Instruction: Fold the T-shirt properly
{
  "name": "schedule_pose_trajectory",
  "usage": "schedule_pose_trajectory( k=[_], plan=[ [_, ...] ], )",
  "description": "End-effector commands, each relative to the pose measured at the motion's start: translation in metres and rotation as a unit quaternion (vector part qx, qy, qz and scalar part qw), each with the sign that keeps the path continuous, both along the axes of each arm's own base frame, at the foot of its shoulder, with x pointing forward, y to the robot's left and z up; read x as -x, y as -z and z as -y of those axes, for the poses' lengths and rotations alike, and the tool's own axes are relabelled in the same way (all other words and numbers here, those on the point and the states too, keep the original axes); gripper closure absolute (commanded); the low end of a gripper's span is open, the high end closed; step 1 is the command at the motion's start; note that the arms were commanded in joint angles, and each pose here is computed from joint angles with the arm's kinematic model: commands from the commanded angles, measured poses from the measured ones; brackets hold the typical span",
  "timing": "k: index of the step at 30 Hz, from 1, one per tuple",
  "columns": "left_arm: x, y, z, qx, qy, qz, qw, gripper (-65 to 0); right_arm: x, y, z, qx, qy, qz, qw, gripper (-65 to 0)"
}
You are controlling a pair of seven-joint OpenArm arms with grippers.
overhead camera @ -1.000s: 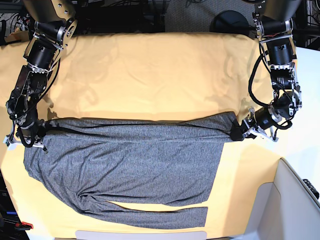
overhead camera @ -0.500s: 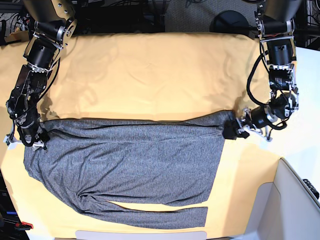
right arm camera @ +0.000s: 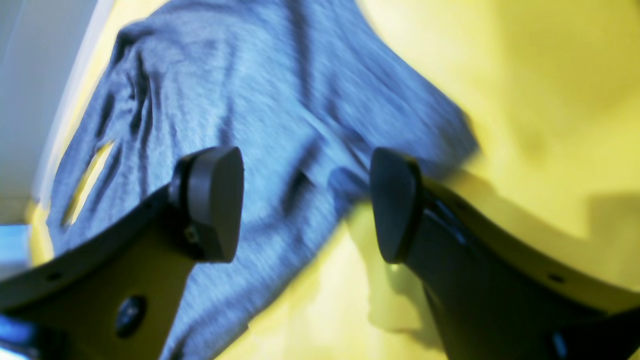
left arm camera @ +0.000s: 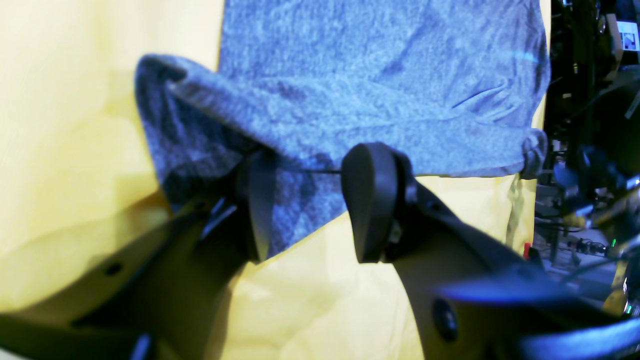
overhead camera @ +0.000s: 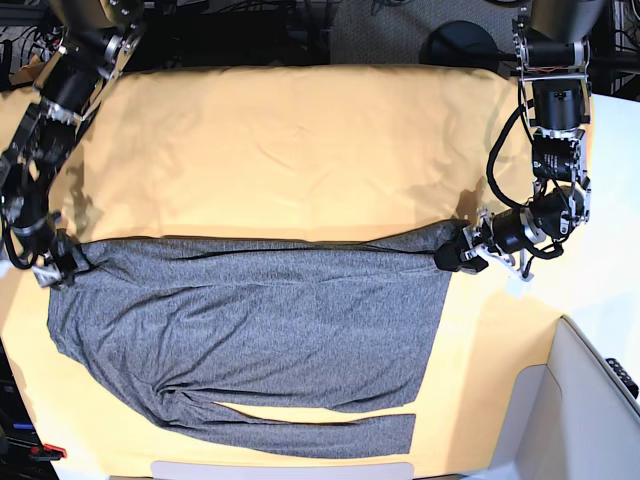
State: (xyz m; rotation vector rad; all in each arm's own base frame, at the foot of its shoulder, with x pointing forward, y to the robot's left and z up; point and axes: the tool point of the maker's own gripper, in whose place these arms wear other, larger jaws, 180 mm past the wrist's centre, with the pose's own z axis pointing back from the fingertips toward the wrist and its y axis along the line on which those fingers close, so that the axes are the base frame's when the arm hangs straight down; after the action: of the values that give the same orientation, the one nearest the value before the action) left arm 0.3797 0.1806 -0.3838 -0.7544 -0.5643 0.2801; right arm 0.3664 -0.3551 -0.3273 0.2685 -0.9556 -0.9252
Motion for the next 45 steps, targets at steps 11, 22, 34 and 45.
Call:
schedule_pose_trajectory(
  k=[11, 22, 34, 45],
  plan=[
    [-0.007, -0.013, -0.005, 0.000, -0.002, 0.023, 1.000, -24.3, 0.027, 0.023, 0.006, -0.113, 0.090, 0.052, 0.9882, -39.3],
    [0.001, -0.005, -0.004, 0.000, -0.001, 0.012, 1.000, -24.3, 0.003, 0.055, 0.003, -0.155, 0.121, 0.043, 0.9795, -39.3],
    [0.003, -0.003, -0.004, 0.000, -0.001, 0.009, 1.000, -24.3, -0.017, 0.044, 0.035, -0.148, 0.147, 0.055, 0.9764, -39.3],
    [0.003, -0.005, -0.018, -0.009, -0.011, 0.010, 1.000, -24.5, -0.020, 0.057, 0.024, -0.139, 0.129, 0.033, 0.9813, -15.2]
  ],
)
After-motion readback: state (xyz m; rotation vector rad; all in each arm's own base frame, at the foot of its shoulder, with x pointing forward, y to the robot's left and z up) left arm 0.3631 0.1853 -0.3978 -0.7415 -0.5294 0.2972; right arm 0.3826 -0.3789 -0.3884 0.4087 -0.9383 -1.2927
